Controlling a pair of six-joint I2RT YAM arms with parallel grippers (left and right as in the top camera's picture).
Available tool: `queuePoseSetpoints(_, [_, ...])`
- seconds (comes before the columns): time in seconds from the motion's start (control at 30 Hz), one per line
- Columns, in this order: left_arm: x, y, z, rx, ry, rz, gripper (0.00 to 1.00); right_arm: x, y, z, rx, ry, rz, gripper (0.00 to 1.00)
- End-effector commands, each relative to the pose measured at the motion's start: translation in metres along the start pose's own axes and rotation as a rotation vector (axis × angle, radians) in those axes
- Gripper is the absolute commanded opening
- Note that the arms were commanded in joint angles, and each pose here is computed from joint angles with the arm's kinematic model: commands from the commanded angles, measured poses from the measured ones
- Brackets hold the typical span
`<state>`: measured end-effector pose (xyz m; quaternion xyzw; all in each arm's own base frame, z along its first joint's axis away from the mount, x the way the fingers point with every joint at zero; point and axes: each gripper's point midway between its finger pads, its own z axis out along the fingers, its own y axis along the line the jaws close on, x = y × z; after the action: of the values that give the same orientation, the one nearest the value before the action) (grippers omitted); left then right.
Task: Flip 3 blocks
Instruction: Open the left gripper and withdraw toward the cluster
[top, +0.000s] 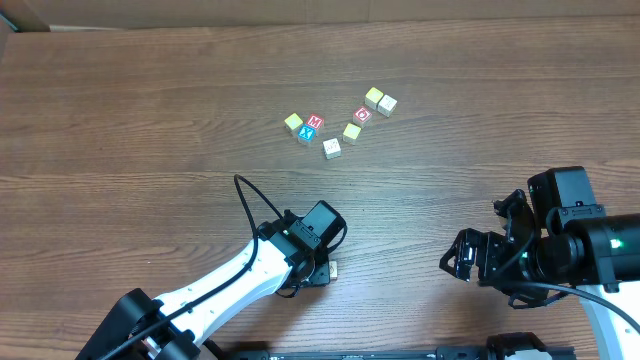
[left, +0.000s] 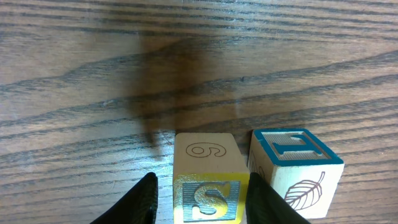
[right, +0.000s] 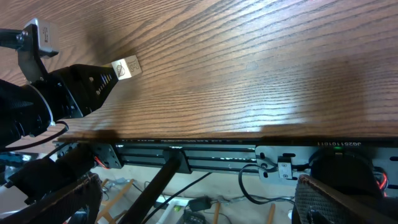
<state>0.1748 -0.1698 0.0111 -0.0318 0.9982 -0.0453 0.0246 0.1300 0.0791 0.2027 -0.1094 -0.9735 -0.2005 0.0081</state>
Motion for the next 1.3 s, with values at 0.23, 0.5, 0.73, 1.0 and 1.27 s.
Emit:
queuePoseSetpoints(0.23, [-0.009,-0.005,-0.022,0.054,-0.070,0.004,0.41,-0.001,0.005,-0.005,-0.016,-0.021,-0.023,1.00])
queuePoseSetpoints(0.5, [-0.011,-0.001,-0.052,0.091,-0.149,0.004,0.52,-0.001,0.005,-0.005,-0.016,-0.022,-0.022,1.00])
queuePoseSetpoints(0.73, [-0.049,-0.009,-0.061,0.158,-0.267,0.023,0.66,-0.003,0.005,-0.005,-0.018,-0.028,-0.025,1.00])
queuePoseSetpoints(1.0, [-0.129,-0.029,-0.076,0.208,-0.293,0.015,0.66,-0.003,0.006,-0.005,-0.019,-0.032,-0.027,1.00])
queuePoseSetpoints(1.27, [-0.193,-0.069,-0.067,0.181,-0.237,0.011,0.64,-0.003,0.006,-0.005,-0.019,-0.032,-0.027,1.00])
